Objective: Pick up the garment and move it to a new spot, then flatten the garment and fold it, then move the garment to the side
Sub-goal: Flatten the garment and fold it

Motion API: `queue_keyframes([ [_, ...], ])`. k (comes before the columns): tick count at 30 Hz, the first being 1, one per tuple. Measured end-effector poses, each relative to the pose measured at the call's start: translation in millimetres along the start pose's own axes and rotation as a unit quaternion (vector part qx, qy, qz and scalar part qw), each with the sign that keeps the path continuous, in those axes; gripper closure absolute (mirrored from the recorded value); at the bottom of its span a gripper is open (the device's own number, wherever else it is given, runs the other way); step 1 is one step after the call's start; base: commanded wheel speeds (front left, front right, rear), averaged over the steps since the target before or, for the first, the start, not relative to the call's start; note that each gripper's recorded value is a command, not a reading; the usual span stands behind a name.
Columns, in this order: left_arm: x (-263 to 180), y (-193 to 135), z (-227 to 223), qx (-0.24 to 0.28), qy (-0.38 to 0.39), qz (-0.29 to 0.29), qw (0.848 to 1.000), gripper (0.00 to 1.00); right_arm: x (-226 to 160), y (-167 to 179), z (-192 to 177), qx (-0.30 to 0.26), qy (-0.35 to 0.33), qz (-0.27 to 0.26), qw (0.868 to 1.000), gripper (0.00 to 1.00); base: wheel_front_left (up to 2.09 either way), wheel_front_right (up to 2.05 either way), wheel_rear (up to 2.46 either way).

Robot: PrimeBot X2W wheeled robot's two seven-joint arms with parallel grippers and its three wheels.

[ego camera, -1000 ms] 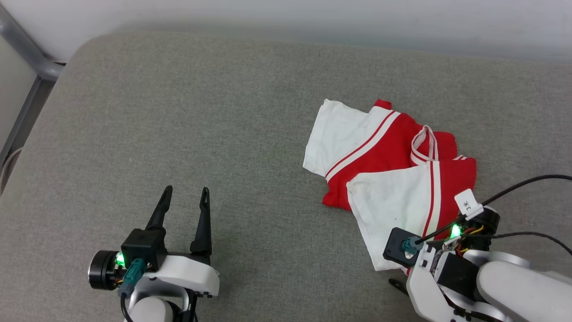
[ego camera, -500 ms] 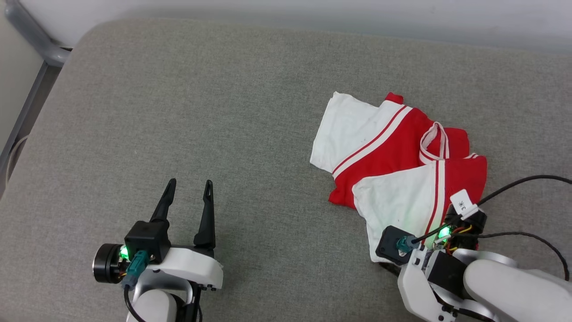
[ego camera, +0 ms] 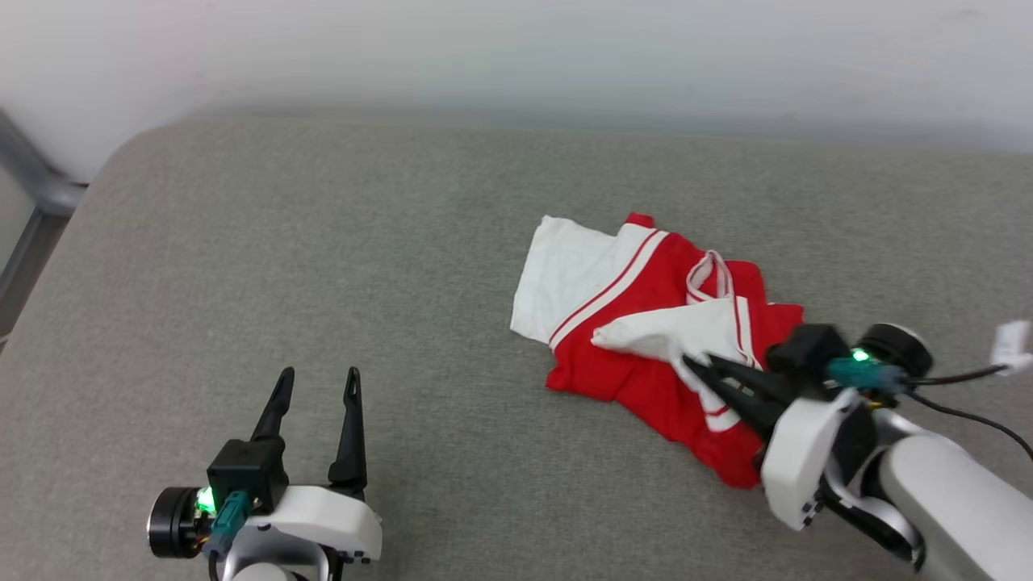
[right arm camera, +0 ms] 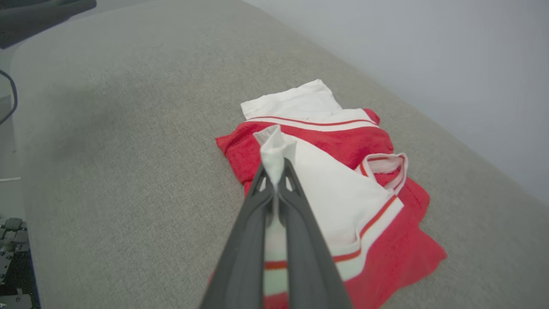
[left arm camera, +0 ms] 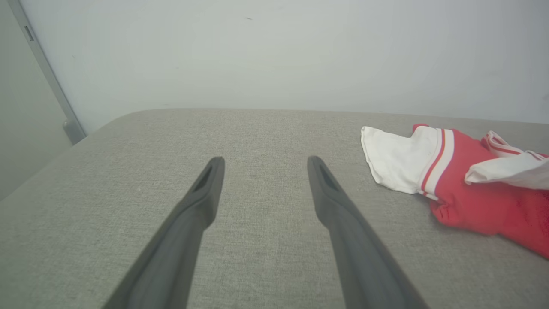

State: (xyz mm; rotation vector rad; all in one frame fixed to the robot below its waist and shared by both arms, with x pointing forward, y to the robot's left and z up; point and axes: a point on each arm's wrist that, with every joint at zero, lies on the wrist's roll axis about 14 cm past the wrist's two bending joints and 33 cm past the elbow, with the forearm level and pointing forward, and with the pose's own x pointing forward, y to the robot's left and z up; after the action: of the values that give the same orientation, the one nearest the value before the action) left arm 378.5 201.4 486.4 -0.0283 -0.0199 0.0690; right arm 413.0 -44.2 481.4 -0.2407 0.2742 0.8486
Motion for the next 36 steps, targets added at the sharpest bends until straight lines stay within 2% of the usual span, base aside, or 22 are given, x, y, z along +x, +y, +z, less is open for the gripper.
queue_keyframes([
  [5,-0.8,-8.9,2.6,-0.003,-0.005,-0.013,1.0,0.0,-34.0,-43.3,8.8,0.059,-0.068,-0.11,0.99,1.0,0.0,0.0,0.0],
  [9,-0.6,-15.5,2.4,-0.005,-0.005,-0.022,1.0,0.0,-67.9,-81.3,-3.0,0.103,-0.095,-0.208,0.968,1.0,0.0,0.0,0.0],
  [15,1.7,-19.7,1.8,-0.006,-0.004,-0.028,1.0,0.0,-125.0,-129.3,-51.0,0.18,-0.098,-0.351,0.914,1.0,0.0,0.0,0.0],
  [18,2.2,-20.6,1.5,-0.006,-0.004,-0.03,1.0,0.0,-149.1,-137.7,-84.0,0.234,-0.089,-0.406,0.879,1.0,0.0,0.0,0.0],
  [21,2.2,-21.2,0.3,-0.006,-0.002,-0.031,1.0,0.0,-174.3,-142.3,-118.4,0.263,-0.06,-0.451,0.851,1.0,0.0,0.0,0.0],
  [24,2.2,-21.5,-0.7,-0.007,-0.001,-0.031,1.0,0.0,-195.6,-140.8,-151.6,0.315,-0.042,-0.491,0.811,1.0,0.0,0.0,0.0],
  [25,2.1,-21.5,-1.3,-0.008,0.0,-0.03,1.0,0.0,-202.1,-138.8,-163.6,0.324,-0.027,-0.501,0.802,1.0,0.0,0.0,0.0],
  [27,1.6,-21.4,-2.9,-0.01,0.003,-0.03,0.999,0.0,-216.7,-137.5,-182.4,0.318,0.006,-0.518,0.794,1.0,0.0,0.0,0.0],
  [29,1.8,-21.6,-4.6,-0.01,0.005,-0.03,0.999,0.0,-222.7,-130.8,-199.8,0.335,0.031,-0.525,0.782,1.0,0.0,0.0,0.0],
  [33,2.2,-22.2,-6.7,-0.01,0.008,-0.031,0.999,0.0,-221.1,-117.9,-217.2,0.342,0.064,-0.521,0.779,1.0,0.0,0.0,0.0],
  [34,2.2,-22.7,-6.9,-0.01,0.009,-0.032,0.999,0.0,-221.0,-118.1,-217.2,0.34,0.064,-0.522,0.78,0.85,0.0,0.0,0.0],
  [35,2.2,-22.7,-6.8,-0.01,0.009,-0.032,0.999,0.0,-219.9,-118.4,-216.0,0.338,0.06,-0.523,0.78,0.53,0.0,0.0,0.0],
  [36,2.2,-23.2,-6.5,-0.01,0.008,-0.032,0.999,0.0,-219.6,-119.0,-213.6,0.333,0.053,-0.524,0.782,0.0,0.0,0.0,0.0],
])
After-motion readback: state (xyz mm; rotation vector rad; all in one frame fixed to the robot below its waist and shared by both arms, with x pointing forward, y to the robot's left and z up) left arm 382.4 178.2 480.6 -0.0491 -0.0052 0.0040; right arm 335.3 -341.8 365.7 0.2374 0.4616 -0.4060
